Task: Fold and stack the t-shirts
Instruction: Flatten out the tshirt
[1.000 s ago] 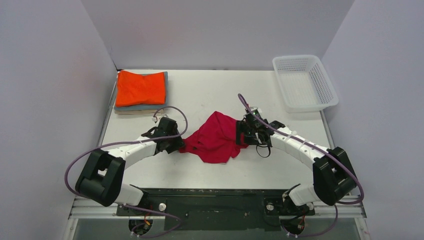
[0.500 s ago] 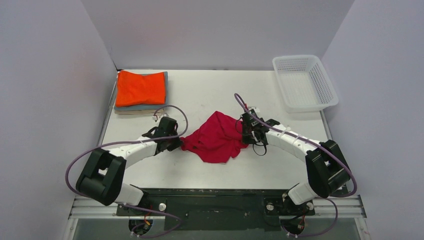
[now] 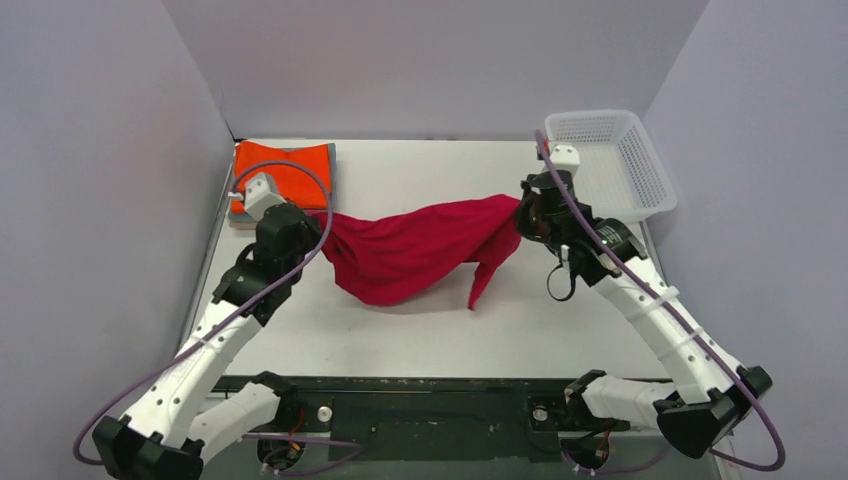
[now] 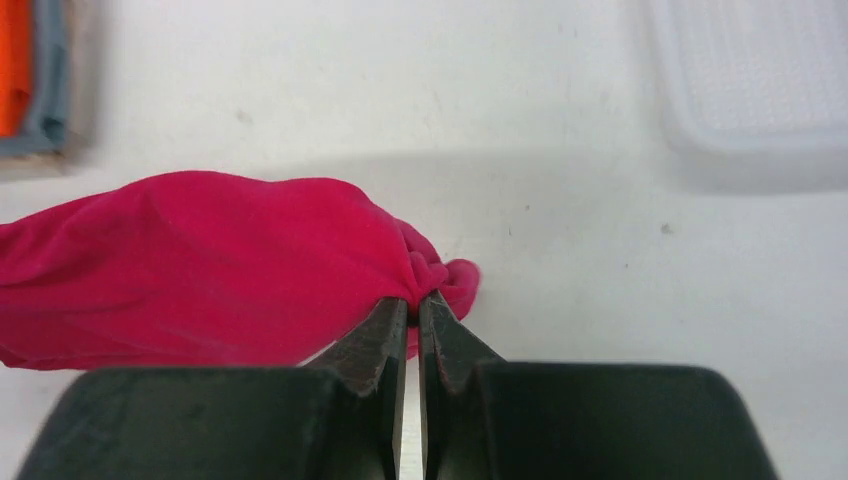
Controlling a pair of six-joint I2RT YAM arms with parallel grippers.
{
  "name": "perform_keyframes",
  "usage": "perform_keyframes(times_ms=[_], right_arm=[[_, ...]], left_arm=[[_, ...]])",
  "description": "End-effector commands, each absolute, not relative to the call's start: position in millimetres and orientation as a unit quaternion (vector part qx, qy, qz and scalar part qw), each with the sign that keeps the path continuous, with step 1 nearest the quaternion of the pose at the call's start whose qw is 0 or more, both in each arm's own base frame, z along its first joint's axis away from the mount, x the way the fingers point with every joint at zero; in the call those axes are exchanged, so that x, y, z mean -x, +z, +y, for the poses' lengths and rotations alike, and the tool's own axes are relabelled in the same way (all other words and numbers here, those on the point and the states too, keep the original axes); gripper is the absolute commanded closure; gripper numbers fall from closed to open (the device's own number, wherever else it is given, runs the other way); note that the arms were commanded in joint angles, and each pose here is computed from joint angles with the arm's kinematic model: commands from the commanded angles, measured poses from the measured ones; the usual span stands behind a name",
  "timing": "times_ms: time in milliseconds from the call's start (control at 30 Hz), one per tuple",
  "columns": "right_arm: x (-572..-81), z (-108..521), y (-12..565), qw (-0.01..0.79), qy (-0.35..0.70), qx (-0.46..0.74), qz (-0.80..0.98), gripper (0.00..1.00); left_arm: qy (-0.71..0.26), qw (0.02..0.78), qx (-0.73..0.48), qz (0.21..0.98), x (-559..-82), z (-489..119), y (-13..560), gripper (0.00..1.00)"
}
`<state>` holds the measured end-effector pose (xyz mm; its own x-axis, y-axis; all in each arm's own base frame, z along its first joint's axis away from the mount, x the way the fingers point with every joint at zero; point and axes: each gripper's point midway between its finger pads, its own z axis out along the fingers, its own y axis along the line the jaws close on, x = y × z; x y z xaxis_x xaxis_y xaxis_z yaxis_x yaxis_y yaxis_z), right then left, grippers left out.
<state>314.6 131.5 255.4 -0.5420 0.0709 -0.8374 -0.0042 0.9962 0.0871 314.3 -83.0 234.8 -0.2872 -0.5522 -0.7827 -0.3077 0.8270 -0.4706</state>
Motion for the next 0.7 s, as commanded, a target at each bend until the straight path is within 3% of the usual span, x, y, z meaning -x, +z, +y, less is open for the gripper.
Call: perform_keyframes(times_ms=[0, 100, 300, 667], right_arm=[[-298.5, 112.3, 326.1, 0.527, 0.035, 0.005, 0.849, 1.0], [-286.1, 107.0, 364.9, 0.555, 0.048, 0.024, 0.83, 1.0], [-241.8, 104.5, 430.8, 0.599, 0.127, 0.05, 0.789, 1.0], [-159.8, 122.8, 441.9, 0.554, 0.266, 0.123, 0.779, 1.0]], left_arm=[[-0.132, 0.647, 0.284, 0.695, -304.8, -53.6, 359.0, 1.0], [-0.14, 0.695, 0.28, 0.647, -286.1, -37.7, 426.9, 1.0], [-0.182, 0.749, 0.271, 0.577, -238.6, -17.2, 506.5, 1.0], [-0.237, 0.769, 0.234, 0.545, -190.6, -13.6, 542.9, 1.0]])
